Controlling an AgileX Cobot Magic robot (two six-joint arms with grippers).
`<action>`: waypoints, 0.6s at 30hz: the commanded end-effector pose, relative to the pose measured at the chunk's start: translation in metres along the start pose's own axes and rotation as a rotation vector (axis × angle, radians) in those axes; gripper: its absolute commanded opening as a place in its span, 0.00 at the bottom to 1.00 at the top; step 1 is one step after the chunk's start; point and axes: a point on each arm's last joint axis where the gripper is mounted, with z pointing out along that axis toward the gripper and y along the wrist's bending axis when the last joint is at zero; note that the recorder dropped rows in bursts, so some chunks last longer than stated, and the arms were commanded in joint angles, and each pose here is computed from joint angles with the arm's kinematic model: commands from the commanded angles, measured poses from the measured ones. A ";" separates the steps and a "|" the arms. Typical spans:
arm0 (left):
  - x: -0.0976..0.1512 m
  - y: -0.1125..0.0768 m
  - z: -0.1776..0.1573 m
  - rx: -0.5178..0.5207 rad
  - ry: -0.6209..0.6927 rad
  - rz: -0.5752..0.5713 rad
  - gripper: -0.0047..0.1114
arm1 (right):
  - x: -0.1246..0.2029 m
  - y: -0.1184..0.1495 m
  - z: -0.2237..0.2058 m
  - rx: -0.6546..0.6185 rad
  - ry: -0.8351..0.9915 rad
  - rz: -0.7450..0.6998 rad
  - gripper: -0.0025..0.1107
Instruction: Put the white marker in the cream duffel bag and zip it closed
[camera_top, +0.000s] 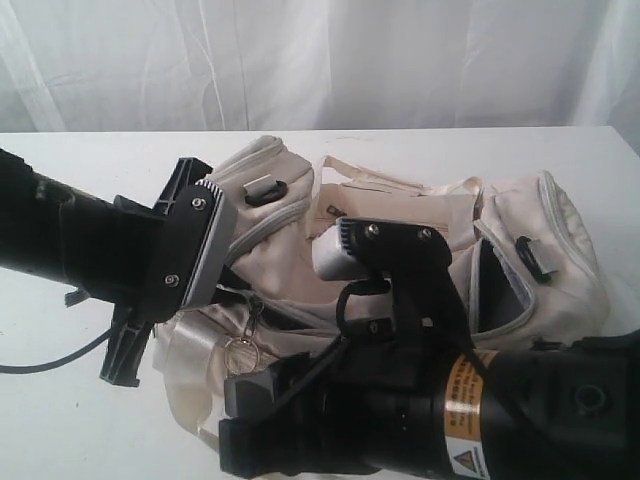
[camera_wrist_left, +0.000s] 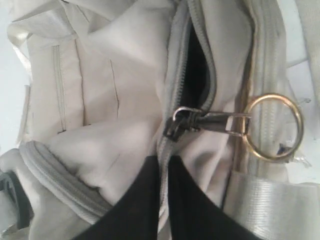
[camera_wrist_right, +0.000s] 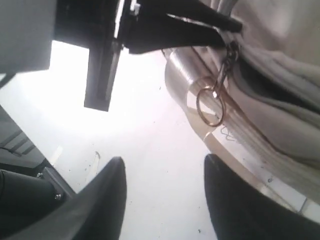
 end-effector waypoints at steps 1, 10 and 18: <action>-0.008 0.003 -0.014 -0.043 -0.021 0.090 0.04 | 0.006 0.006 -0.002 -0.026 0.017 -0.011 0.43; -0.017 0.002 -0.031 -0.061 -0.056 0.070 0.04 | 0.009 -0.017 0.018 -0.070 -0.082 -0.015 0.43; -0.019 -0.001 -0.032 -0.031 -0.075 0.072 0.04 | -0.009 -0.040 0.015 0.009 -0.158 0.002 0.43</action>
